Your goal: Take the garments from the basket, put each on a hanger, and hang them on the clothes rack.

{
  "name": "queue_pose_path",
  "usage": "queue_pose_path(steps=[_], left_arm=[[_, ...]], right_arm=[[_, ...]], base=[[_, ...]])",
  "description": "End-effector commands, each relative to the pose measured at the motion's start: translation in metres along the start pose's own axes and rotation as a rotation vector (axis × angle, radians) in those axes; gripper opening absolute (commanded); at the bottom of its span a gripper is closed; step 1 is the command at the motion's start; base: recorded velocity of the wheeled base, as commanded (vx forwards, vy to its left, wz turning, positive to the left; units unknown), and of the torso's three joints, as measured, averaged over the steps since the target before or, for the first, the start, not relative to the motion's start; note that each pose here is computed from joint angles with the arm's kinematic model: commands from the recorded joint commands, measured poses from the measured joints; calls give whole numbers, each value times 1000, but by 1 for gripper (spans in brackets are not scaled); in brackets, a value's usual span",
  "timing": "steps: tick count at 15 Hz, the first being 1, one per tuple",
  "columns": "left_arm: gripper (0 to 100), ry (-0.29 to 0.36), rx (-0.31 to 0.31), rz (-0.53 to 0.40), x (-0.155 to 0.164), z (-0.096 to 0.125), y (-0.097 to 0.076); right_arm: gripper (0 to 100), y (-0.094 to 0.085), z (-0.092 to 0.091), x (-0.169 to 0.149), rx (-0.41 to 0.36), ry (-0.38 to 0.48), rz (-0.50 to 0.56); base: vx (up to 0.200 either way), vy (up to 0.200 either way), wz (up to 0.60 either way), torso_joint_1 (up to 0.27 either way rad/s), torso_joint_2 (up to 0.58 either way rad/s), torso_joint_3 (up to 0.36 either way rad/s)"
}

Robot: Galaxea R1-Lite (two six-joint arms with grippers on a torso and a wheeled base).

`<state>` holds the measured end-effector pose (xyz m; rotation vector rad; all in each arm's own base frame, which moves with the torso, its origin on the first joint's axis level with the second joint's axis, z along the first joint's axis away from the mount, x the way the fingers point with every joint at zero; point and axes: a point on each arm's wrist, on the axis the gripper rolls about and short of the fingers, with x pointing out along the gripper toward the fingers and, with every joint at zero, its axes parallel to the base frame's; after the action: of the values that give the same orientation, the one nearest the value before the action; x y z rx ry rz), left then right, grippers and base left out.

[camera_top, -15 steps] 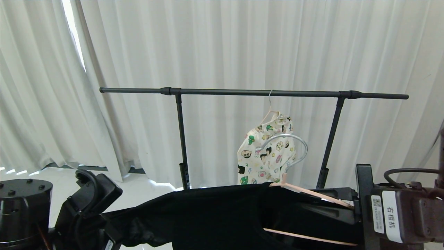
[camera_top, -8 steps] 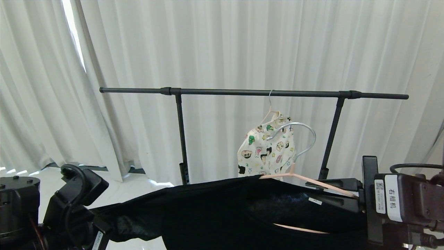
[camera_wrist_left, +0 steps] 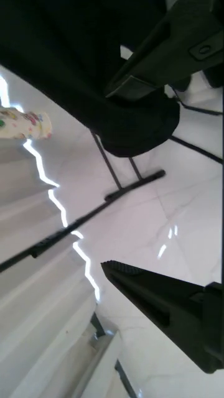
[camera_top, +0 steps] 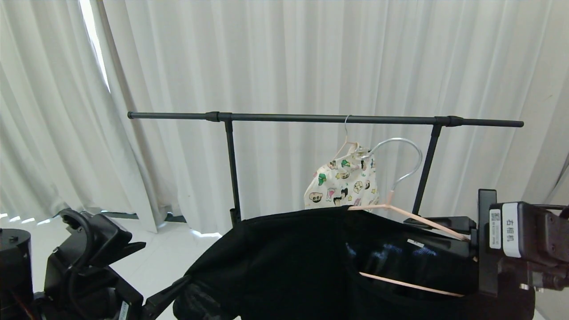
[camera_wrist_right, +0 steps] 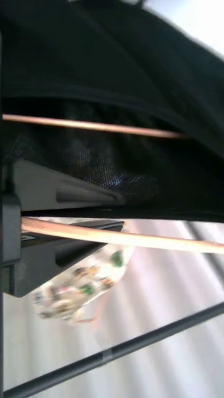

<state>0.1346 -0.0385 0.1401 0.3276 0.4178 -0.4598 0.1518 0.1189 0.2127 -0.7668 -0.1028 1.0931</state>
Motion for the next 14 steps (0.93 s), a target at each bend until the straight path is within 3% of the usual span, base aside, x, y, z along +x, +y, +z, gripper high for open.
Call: queue_pose_path(steps=[1, 7, 8, 10, 13, 14], left_arm=[[100, -56, 6, -8, -7, 7, -2], [100, -101, -15, 10, -11, 18, 1], [100, -110, -55, 23, -10, 22, 3], [100, -90, -121, 128, -10, 23, 8], [100, 26, -158, 373, -1, 15, 23], [100, 42, -162, 408, 0, 15, 25]], right_arm=[[0, -8, -7, -12, 35, 39, -72], [0, -22, -38, -34, 145, 249, -194], [0, -21, -45, -42, 181, 338, -230], [0, -20, -55, -56, 242, 461, -273], [0, -21, -68, -73, 311, 644, -383], [0, -22, -70, -75, 324, 675, -411]], base=[[0, 0, 0, 0, 0, 0], [0, 0, 0, 0, 0, 0], [0, 0, 0, 0, 0, 0], [0, 0, 0, 0, 0, 0], [0, 0, 0, 0, 0, 0], [0, 0, 0, 0, 0, 0]])
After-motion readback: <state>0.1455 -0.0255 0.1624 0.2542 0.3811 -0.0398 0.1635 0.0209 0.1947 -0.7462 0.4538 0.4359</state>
